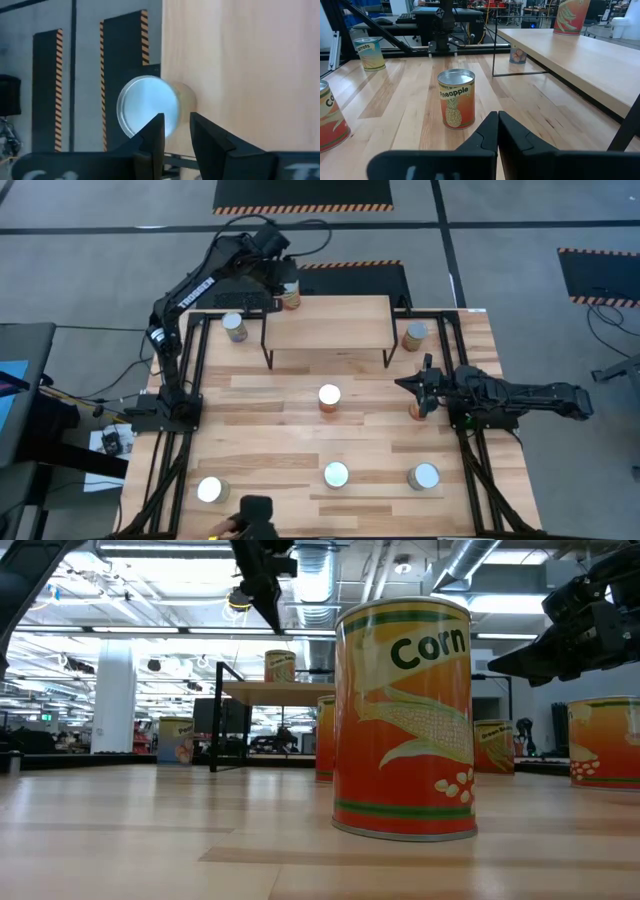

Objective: Pick and place cans onto a shelf
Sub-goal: Put the top canned corn on the shelf

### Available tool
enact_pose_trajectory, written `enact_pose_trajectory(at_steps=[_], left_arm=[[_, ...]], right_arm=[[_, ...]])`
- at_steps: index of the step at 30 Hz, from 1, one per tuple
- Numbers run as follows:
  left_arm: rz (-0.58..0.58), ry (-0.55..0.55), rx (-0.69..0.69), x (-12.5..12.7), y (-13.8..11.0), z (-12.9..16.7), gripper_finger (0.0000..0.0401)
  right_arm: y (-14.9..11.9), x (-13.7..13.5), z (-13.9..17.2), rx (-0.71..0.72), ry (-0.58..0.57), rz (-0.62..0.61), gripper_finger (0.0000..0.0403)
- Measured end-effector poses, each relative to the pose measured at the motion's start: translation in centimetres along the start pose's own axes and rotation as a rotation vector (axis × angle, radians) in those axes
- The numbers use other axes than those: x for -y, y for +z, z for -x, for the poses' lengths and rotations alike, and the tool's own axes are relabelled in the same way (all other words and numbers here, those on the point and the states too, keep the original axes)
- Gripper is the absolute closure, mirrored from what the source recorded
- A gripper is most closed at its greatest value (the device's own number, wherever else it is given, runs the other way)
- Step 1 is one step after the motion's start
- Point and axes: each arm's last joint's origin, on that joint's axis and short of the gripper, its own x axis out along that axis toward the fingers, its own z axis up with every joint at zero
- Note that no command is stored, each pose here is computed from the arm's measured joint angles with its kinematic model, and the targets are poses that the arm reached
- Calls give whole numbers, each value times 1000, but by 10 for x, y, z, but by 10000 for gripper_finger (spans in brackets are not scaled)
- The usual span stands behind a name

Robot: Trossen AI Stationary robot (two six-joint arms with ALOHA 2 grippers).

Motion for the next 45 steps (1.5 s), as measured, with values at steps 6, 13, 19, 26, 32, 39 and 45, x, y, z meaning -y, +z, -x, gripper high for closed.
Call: enact_pose_trajectory(at_steps=[6, 13, 19, 26, 32, 39, 45], left_arm=[[30, -145, 132, 20, 4, 24, 354], [-24, -192, 235, 52, 4, 25, 397], [-46, -165, 400, 96, -14, 22, 401], [7, -148, 681, 158, -41, 2, 401], [86, -178, 901, 206, -71, -36, 401], [169, -209, 1117, 236, -101, -61, 401], [143, -278, 1261, 243, -113, -62, 401]], right_arm=[[0, 0, 0, -1, 0, 0, 376], [0, 0, 0, -1, 0, 0, 373], [0, 0, 0, -1, 0, 0, 375], [0, 0, 0, -1, 0, 0, 374], [0, 0, 0, -1, 0, 0, 376], [0, 0, 0, 0, 0, 0, 374], [0, 0, 0, 0, 0, 0, 375]])
